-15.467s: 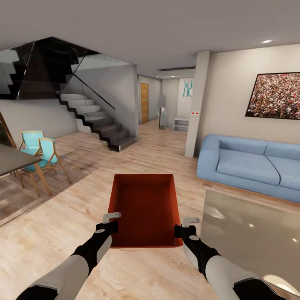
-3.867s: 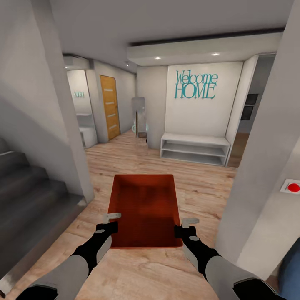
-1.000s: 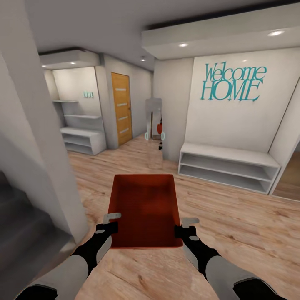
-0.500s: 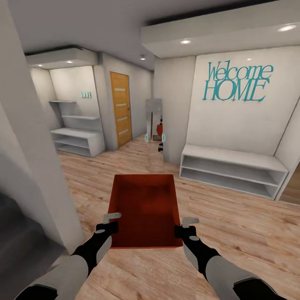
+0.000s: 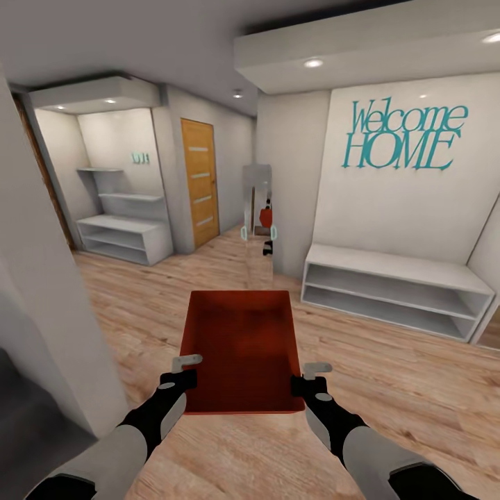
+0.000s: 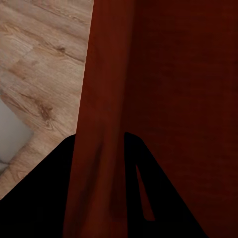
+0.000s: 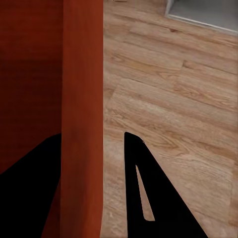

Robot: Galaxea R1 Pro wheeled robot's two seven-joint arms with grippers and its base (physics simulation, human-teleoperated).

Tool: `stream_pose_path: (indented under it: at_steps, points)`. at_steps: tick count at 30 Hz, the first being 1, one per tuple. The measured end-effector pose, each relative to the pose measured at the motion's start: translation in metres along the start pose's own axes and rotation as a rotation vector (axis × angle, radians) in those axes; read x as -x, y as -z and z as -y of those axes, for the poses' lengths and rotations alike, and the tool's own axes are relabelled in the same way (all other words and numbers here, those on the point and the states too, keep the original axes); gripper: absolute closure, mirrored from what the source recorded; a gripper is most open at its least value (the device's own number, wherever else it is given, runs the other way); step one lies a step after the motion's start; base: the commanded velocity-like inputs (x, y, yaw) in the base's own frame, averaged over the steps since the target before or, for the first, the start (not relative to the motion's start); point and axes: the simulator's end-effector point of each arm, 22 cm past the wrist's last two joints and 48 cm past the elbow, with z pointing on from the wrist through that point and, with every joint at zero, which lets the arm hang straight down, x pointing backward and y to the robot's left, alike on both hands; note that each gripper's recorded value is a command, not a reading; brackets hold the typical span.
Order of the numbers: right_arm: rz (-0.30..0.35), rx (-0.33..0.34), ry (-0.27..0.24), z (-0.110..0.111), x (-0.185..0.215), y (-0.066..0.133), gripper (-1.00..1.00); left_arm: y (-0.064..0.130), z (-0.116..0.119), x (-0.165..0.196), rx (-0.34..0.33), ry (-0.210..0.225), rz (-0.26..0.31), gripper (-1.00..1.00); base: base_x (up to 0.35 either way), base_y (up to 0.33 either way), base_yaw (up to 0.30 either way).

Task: Move the two storage containers from the living room to the garage. In the garage, place one container on the floor and stack the other container on top of it (either order is fine).

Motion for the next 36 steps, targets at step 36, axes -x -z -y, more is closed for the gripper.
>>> stream_pose_path:
  at_steps: [36]
  points:
    - [-0.001,0.0,0.0,0.0,-0.0001,0.0,1.0,0.0,0.0,-0.0003,0.0,0.0,-0.001,1.0,0.323,0.0,0.0]
